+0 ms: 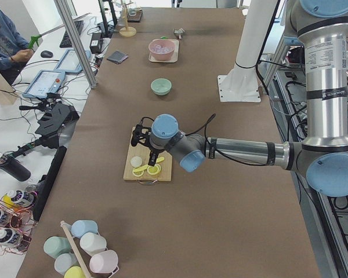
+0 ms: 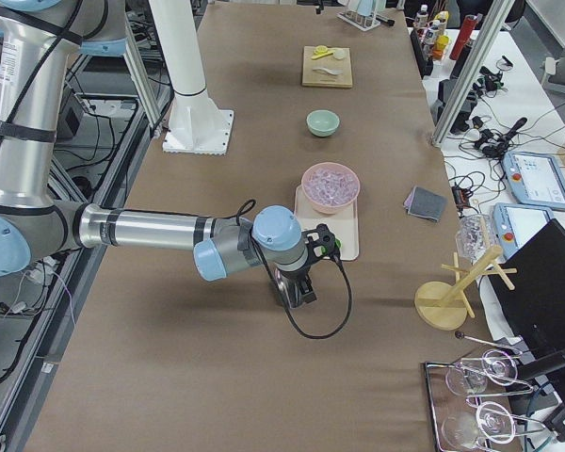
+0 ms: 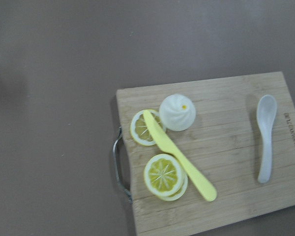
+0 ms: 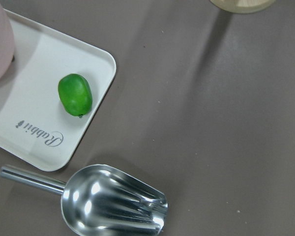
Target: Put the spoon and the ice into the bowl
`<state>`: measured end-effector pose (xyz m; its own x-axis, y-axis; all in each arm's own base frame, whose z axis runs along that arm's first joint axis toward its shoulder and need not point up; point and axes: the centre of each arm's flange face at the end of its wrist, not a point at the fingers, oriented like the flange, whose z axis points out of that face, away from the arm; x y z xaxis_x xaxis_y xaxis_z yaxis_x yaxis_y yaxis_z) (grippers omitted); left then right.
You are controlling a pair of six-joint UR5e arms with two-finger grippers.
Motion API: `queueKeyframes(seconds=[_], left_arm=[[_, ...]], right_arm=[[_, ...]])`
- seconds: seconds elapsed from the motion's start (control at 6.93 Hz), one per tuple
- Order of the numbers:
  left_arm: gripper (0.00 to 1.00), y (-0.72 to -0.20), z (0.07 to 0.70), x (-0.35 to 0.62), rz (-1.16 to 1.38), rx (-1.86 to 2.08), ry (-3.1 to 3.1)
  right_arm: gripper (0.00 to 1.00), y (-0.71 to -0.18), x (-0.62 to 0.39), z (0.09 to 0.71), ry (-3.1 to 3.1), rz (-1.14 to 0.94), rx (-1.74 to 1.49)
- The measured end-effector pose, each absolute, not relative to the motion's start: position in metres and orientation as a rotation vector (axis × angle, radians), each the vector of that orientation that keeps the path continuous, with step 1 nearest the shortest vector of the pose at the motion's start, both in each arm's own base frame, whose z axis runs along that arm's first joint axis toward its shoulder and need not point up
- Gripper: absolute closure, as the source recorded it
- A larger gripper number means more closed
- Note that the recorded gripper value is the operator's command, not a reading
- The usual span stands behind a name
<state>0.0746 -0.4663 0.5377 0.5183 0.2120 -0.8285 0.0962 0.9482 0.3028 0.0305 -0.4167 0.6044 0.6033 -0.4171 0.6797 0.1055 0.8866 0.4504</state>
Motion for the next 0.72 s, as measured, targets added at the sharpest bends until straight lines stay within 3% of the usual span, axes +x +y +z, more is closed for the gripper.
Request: queueKeyframes(seconds=[0.43, 0.72], left_arm=[[0.34, -0.516, 0.465, 0.199, 0.166, 0.356, 0.966], [0.41, -0.526, 0.449, 0.278, 0.232, 0.330, 0.890]], right_arm=[[0.00, -0.459, -0.027, 0.545, -0.936, -0.296, 0.368], [0.00, -0.486, -0.076, 0.503, -0.974, -0.285, 0.345]])
